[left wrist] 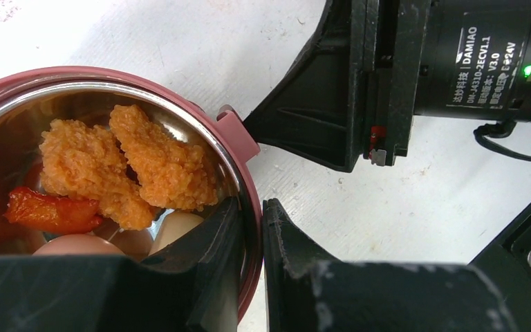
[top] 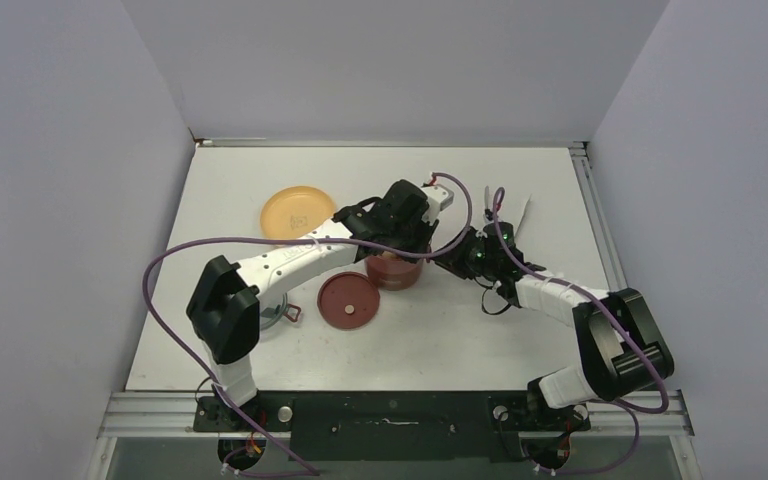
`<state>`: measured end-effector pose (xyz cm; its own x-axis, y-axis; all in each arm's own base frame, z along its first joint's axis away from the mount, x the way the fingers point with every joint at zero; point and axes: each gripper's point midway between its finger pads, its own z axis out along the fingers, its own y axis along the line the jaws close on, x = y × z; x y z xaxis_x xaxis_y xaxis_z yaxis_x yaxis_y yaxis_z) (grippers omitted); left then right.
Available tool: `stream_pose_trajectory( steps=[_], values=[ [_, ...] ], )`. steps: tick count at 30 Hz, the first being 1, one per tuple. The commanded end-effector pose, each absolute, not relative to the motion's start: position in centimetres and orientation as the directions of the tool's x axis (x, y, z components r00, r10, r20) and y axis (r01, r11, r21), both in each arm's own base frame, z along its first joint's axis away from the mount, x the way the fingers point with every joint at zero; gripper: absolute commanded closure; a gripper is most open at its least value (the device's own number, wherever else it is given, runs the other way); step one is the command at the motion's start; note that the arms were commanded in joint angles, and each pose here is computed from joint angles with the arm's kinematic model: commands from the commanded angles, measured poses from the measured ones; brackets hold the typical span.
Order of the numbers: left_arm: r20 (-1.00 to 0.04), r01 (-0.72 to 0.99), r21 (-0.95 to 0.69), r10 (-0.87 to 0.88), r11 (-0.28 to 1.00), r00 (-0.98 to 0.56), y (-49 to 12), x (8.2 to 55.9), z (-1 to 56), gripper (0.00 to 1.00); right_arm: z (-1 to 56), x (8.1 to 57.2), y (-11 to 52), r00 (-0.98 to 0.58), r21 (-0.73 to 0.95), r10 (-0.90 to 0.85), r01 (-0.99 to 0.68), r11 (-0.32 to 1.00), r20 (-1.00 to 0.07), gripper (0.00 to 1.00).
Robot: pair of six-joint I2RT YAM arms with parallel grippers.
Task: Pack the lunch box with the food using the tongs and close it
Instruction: Close the fastener on the packing box.
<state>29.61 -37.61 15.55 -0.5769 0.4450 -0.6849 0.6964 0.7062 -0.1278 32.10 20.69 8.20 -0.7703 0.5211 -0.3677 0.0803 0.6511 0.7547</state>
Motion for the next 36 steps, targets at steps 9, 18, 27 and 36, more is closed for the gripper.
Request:
stream_pose_trajectory(
  steps=[9,18,27,36],
  values=[
    [-0.557,0.669,-0.246,0.462,0.702,-0.69,-36.6,27.1,10.2,1.0,9.3,28.4,24.5,-0.811,0.872,0.54,0.076,0.483,-0.228,0.75],
    [-0.553,0.661,-0.277,0.448,0.697,-0.703,-36.7,26.7,10.0,1.0,9.7,28.3,25.5,-0.809,0.899,0.554,0.075,0.431,-0.198,0.77],
    [-0.549,0.648,-0.329,0.419,0.687,-0.723,-37.0,26.2,10.0,1.0,9.3,28.2,25.9,-0.792,0.923,0.594,0.113,0.368,-0.14,0.83],
    [-0.547,0.639,-0.362,0.4,0.679,-0.735,-37.1,26.1,10.1,1.0,10.0,28.3,27.0,-0.782,0.945,0.615,0.123,0.303,-0.096,0.91]
  ],
)
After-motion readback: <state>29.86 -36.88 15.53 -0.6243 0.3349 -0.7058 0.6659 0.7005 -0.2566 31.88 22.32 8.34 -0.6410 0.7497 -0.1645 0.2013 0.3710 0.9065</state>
